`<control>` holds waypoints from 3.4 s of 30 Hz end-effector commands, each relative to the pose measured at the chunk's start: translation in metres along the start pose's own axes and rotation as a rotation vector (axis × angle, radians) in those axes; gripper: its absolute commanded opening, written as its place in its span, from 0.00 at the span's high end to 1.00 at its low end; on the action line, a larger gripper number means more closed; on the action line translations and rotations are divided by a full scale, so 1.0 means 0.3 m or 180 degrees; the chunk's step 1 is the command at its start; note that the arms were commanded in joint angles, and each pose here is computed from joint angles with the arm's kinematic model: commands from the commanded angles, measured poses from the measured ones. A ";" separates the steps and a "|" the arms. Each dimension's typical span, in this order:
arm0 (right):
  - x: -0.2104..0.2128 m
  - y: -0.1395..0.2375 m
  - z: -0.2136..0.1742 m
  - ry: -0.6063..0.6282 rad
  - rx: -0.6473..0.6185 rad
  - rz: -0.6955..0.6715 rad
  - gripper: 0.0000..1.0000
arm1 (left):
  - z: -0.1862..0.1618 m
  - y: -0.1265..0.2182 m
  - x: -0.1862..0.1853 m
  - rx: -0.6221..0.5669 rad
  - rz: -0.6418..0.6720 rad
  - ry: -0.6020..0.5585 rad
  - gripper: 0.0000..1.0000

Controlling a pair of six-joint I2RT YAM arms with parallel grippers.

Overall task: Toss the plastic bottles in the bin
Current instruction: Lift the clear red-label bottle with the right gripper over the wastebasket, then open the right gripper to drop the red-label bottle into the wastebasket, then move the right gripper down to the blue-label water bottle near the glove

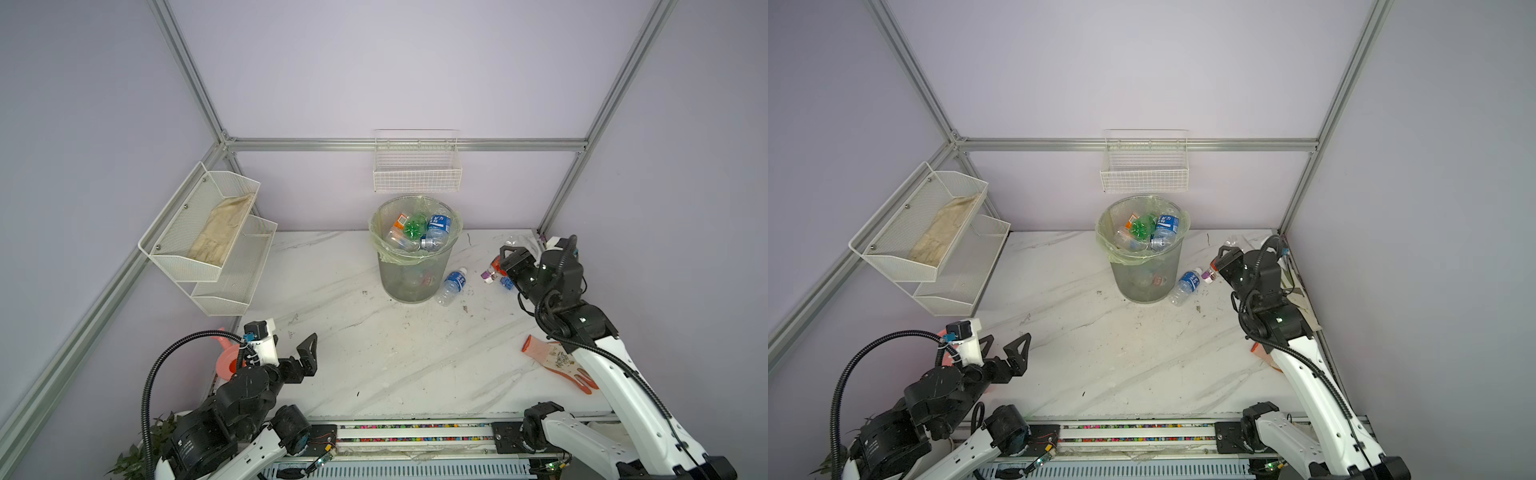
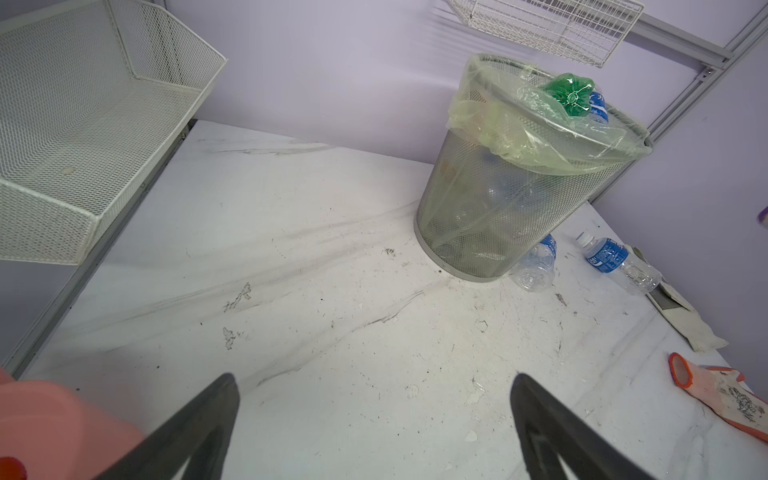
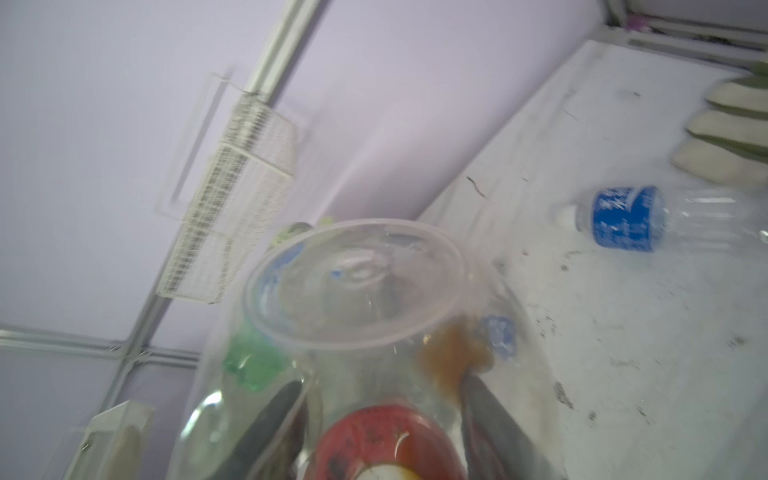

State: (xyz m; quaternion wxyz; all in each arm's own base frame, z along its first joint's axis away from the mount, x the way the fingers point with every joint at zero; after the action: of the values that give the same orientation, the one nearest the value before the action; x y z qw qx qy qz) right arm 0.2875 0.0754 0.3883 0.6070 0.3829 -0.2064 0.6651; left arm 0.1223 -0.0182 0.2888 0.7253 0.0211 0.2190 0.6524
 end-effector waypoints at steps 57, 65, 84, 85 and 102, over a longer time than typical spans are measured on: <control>0.790 -0.344 -0.315 0.1609 0.0070 0.0898 0.02 | -0.028 -0.034 -0.011 0.0092 0.0043 -0.0054 0.00; 0.747 -0.166 -0.184 0.1451 -0.0011 0.0856 0.03 | -0.038 -0.077 -0.086 0.0311 -0.0165 -0.0311 0.00; -0.546 -0.473 0.138 0.0956 0.0638 -0.2291 0.03 | -0.099 -0.211 -0.517 0.0869 -0.0941 -0.1106 0.00; -0.599 -0.491 0.139 0.0936 0.0689 -0.2397 0.03 | -0.100 -0.205 -0.509 0.0861 -0.0955 -0.1060 0.00; -0.958 -0.602 -0.015 0.0546 0.1150 -0.2866 0.03 | -0.089 -0.080 -0.314 0.0577 -0.1097 -0.0546 0.00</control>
State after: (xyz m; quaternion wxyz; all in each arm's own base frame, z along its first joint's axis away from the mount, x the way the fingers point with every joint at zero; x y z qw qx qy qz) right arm 0.4555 -0.0843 0.1377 0.7842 0.4636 0.1594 0.3804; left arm 0.1320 -0.1212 0.2984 0.8430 0.0962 0.2039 0.4884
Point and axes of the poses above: each gripper's point midway between its finger pads, its own y axis back along the fingers, its own x axis along the line the jaws close on, z = x × y, the point moved 4 cm from there along y, back along the fingers, and after that the axes turned 2 degrees about y, right-handed, at the moved point
